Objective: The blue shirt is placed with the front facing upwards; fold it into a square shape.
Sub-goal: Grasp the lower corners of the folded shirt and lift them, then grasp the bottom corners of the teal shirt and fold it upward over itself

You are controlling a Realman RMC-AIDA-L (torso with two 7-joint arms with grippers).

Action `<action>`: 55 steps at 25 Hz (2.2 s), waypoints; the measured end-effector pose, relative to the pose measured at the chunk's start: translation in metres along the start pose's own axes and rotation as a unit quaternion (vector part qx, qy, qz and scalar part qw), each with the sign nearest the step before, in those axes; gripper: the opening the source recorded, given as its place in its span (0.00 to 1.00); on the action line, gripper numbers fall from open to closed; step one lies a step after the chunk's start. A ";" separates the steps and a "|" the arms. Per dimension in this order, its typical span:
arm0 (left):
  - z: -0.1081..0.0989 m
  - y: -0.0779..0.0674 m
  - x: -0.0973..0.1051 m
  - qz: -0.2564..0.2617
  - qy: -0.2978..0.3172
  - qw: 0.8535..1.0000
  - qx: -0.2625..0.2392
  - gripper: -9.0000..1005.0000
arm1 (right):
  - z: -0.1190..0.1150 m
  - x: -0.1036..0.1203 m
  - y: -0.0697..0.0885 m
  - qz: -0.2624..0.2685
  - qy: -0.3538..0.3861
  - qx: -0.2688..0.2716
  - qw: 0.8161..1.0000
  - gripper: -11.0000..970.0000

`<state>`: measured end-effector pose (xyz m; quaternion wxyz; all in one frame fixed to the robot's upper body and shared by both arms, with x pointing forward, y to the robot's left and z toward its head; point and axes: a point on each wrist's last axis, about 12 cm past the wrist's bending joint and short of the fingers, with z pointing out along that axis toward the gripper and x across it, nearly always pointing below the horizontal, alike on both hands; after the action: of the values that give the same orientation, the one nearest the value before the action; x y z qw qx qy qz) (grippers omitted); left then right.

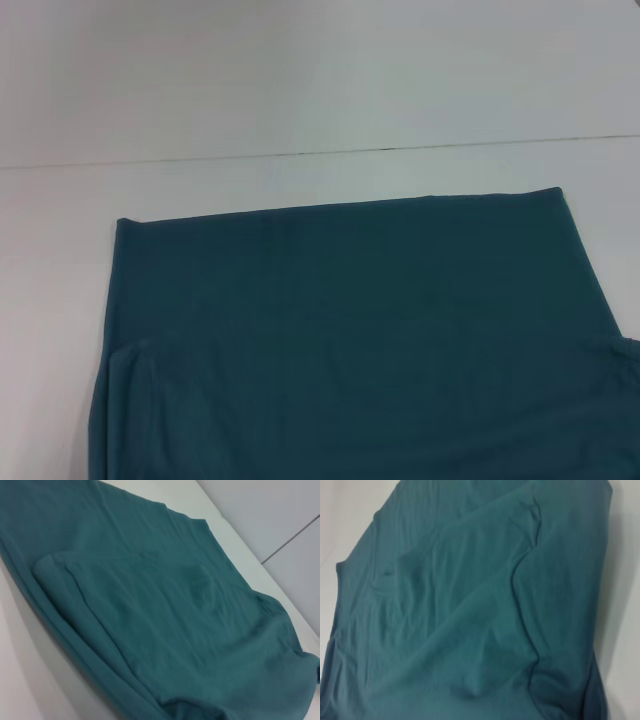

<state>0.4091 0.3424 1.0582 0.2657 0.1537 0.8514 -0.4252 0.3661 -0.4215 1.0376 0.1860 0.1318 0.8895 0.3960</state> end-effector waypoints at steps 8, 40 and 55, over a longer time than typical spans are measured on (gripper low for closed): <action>-0.001 -0.001 -0.001 0.000 -0.002 1.000 0.003 0.07 | 0.005 0.000 0.004 -0.010 0.006 -0.028 1.000 0.07; -0.005 0.007 -0.025 0.009 -0.020 1.000 0.014 0.07 | 0.003 -0.034 0.026 -0.040 -0.050 -0.101 0.993 0.07; 0.012 0.031 -0.104 0.001 -0.076 0.997 -0.031 0.07 | 0.023 -0.130 0.064 -0.071 -0.112 -0.093 0.987 0.07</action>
<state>0.5128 0.3471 1.0932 0.3351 0.1135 0.8411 -0.4091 0.4983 -0.4145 1.1010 0.3237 0.0941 0.8293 0.4457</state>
